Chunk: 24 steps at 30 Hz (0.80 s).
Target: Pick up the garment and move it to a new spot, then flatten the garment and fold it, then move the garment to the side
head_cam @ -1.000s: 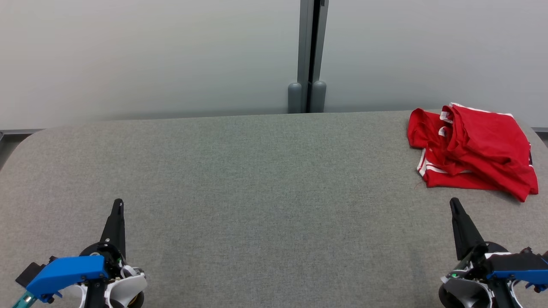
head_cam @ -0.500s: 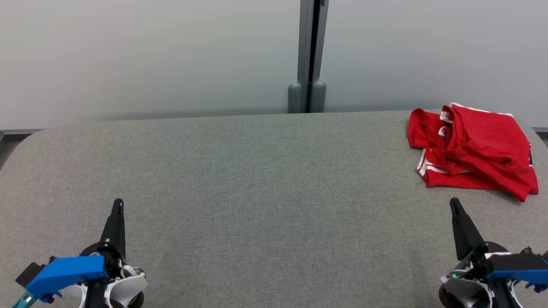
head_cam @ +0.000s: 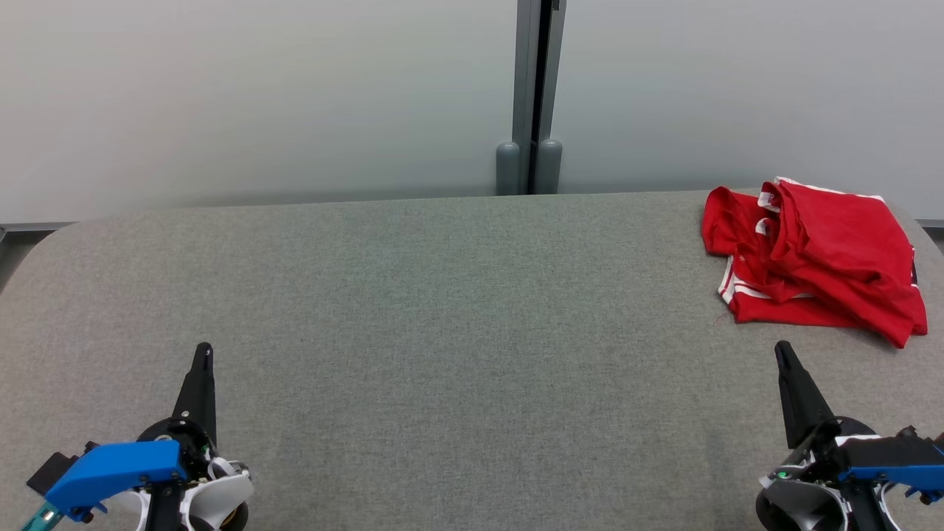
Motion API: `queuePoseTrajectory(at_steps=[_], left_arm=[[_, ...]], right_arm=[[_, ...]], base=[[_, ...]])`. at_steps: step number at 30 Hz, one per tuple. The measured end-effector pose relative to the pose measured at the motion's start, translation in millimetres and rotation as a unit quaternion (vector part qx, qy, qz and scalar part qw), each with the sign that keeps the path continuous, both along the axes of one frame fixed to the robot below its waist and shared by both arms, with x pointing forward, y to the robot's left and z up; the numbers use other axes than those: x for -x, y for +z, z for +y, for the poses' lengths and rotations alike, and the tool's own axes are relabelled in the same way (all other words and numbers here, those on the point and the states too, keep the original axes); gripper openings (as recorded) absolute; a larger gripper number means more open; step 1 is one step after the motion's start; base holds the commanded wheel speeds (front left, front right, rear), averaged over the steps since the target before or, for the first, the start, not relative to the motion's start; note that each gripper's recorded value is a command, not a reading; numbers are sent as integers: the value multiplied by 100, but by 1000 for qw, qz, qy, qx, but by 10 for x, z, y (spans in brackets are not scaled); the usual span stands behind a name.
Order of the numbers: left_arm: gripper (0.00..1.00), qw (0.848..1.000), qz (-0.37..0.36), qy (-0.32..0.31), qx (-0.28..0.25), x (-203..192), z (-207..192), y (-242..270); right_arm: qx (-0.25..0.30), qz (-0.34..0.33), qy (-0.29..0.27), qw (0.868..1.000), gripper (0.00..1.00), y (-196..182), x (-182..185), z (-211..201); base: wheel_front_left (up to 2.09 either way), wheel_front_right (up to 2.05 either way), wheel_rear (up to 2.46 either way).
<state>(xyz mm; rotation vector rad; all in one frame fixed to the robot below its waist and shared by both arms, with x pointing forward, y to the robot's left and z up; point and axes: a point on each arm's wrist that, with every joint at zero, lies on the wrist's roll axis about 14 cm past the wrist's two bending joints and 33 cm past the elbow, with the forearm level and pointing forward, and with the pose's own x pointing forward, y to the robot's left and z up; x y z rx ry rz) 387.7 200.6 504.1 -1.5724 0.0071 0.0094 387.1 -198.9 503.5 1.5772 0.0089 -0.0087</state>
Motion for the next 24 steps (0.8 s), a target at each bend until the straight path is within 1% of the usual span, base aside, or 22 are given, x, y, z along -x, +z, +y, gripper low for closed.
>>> queuePoseTrajectory(at_steps=[24], left_arm=[[0,1000,0,0,0,1,0,1]], right_arm=[[0,0,0,1000,0,1,0,0]], base=[[0,0,0]])
